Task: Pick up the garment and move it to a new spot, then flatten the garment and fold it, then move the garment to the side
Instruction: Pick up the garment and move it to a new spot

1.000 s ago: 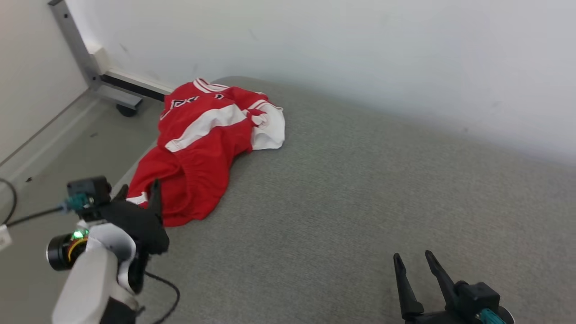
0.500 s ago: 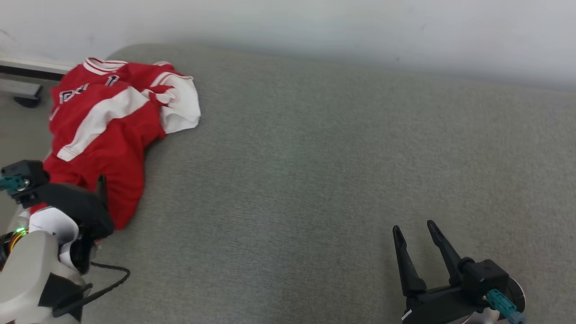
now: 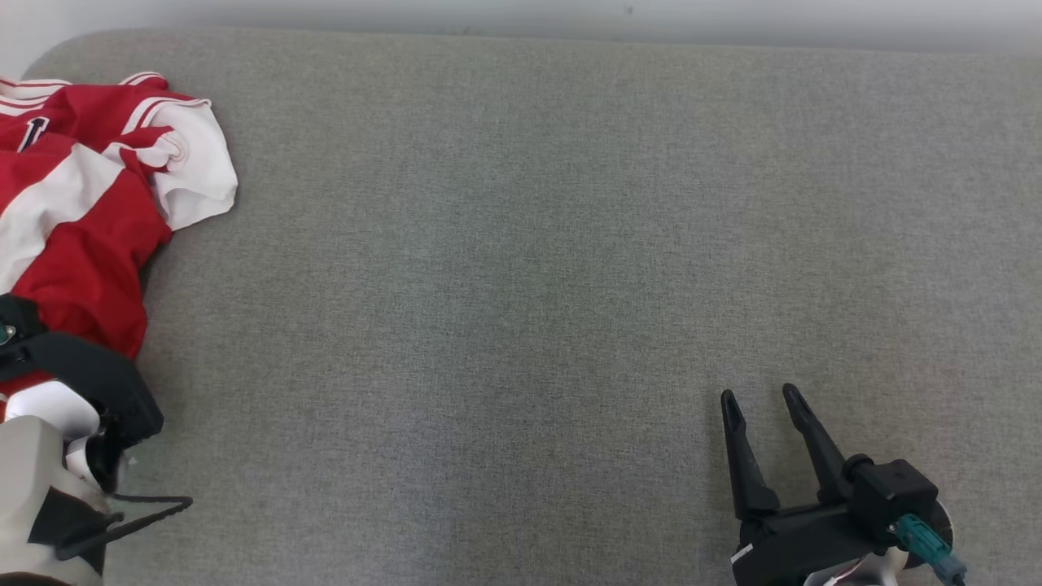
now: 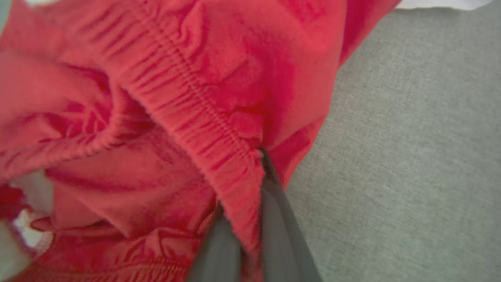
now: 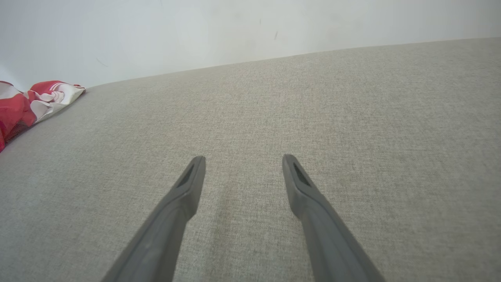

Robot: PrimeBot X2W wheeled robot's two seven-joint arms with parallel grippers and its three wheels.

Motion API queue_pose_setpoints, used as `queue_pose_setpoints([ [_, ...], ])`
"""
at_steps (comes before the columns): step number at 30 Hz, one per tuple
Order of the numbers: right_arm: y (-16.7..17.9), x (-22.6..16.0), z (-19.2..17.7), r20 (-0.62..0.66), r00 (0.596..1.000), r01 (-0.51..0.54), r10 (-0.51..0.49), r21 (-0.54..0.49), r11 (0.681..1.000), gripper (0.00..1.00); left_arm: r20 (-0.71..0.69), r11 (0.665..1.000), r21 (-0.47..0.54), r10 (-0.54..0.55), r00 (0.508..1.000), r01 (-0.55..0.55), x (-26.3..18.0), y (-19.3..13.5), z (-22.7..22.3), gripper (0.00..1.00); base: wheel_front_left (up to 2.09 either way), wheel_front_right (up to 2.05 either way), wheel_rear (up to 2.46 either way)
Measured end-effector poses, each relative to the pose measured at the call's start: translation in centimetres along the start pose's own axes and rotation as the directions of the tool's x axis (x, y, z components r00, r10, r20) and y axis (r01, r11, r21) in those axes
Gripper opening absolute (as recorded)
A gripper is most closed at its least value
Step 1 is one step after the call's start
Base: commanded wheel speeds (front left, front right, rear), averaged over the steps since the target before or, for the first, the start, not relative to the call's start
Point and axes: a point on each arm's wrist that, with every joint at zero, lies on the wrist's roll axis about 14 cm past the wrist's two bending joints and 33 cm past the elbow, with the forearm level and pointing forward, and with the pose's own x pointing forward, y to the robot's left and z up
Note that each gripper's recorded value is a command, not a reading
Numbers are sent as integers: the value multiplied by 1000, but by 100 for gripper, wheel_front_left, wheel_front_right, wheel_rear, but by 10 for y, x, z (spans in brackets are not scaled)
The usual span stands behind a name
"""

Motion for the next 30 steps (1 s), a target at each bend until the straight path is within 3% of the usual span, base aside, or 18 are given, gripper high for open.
queue_pose_setpoints([
  [7,6,-2,2,31,999,-12,11,49,999,100,71,999,47,12,997,-16,-14,12,33,0,0,0,0],
  [15,15,-11,25,127,992,-27,12,116,993,100,402,987,159,-59,914,-6,-97,11,159,0,0,0,0],
  [23,11,-32,44,188,982,-9,-17,135,991,100,649,950,290,-286,705,119,-208,-58,235,0,0,0,0],
  [30,-11,-54,64,256,963,53,-87,139,989,100,716,856,457,-515,471,242,-290,-149,253,0,0,0,0],
])
